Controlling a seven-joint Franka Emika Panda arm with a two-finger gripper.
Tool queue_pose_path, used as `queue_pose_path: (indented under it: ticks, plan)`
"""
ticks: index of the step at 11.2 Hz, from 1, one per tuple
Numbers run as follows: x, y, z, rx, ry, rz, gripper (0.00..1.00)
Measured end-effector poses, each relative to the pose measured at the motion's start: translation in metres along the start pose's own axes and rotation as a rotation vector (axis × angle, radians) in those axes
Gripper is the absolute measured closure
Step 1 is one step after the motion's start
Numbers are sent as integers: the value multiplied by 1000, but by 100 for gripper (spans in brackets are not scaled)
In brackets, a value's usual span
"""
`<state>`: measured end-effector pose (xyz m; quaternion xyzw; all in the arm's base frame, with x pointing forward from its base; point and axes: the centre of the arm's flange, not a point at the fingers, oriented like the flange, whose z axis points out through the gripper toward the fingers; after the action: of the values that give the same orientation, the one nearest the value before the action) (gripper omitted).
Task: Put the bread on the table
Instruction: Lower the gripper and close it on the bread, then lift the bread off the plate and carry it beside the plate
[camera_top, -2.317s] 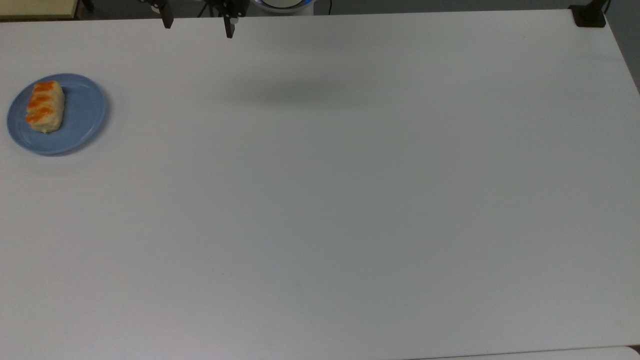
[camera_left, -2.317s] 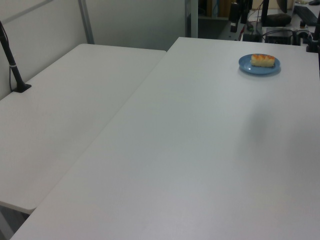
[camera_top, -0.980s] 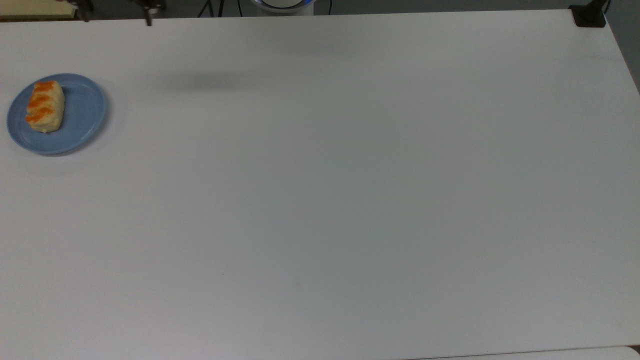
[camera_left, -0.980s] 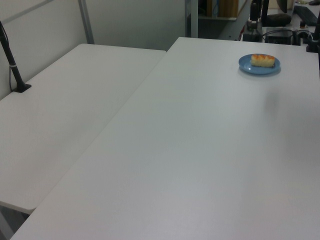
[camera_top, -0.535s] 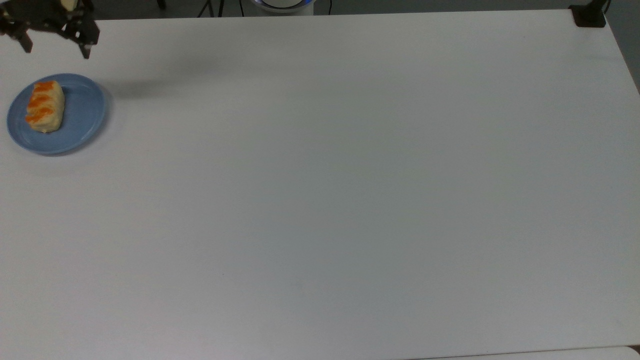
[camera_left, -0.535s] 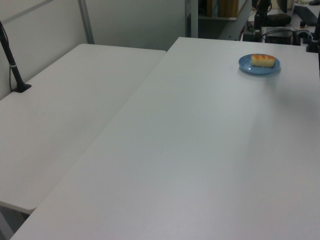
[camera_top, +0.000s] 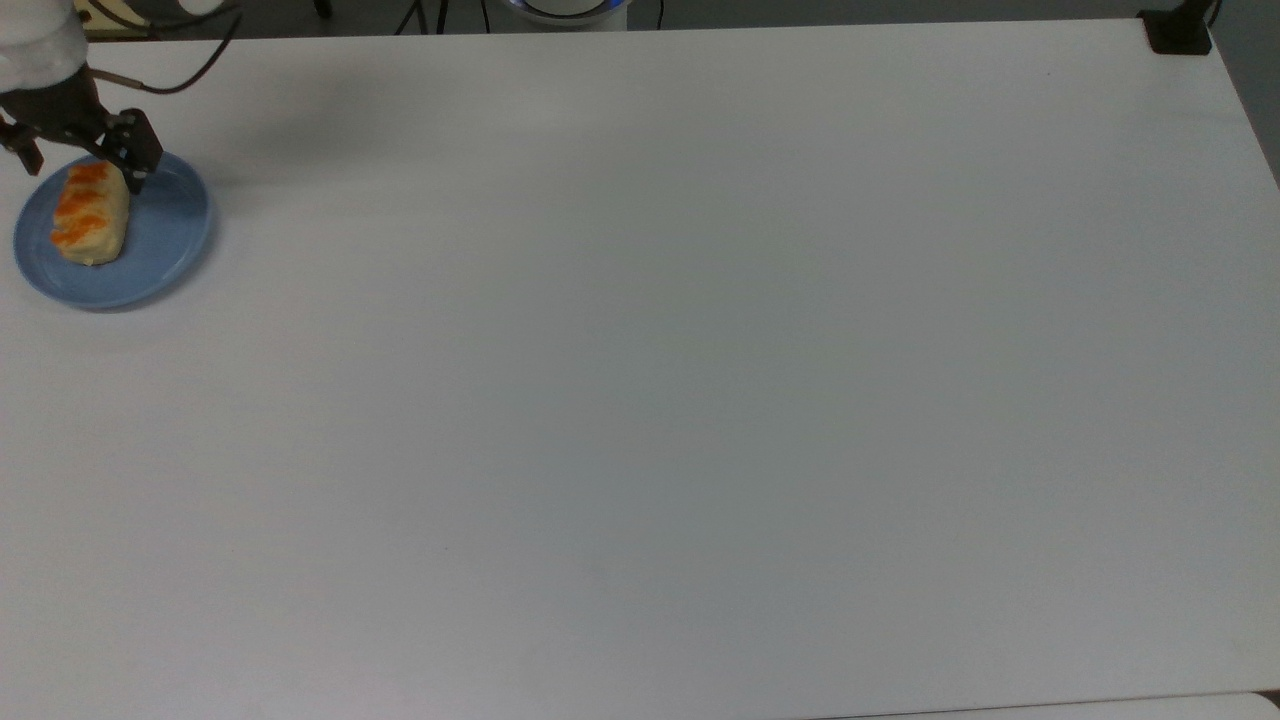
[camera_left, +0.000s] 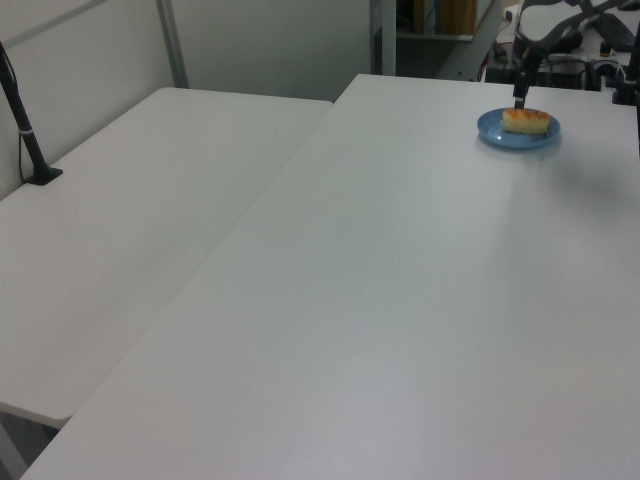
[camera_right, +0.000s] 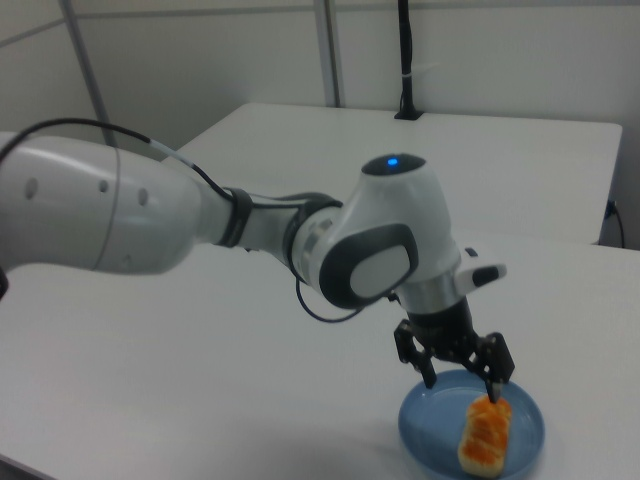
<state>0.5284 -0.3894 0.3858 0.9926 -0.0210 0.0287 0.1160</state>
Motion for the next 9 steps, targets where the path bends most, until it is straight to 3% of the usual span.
queue_pose_path:
  ticks: [5,6,9]
  plan:
    - [-6,13,56,3,30,46,0]
    - [-8,16,59,1,32,52,6]
    - [-11,20,63,7,34,69,55]
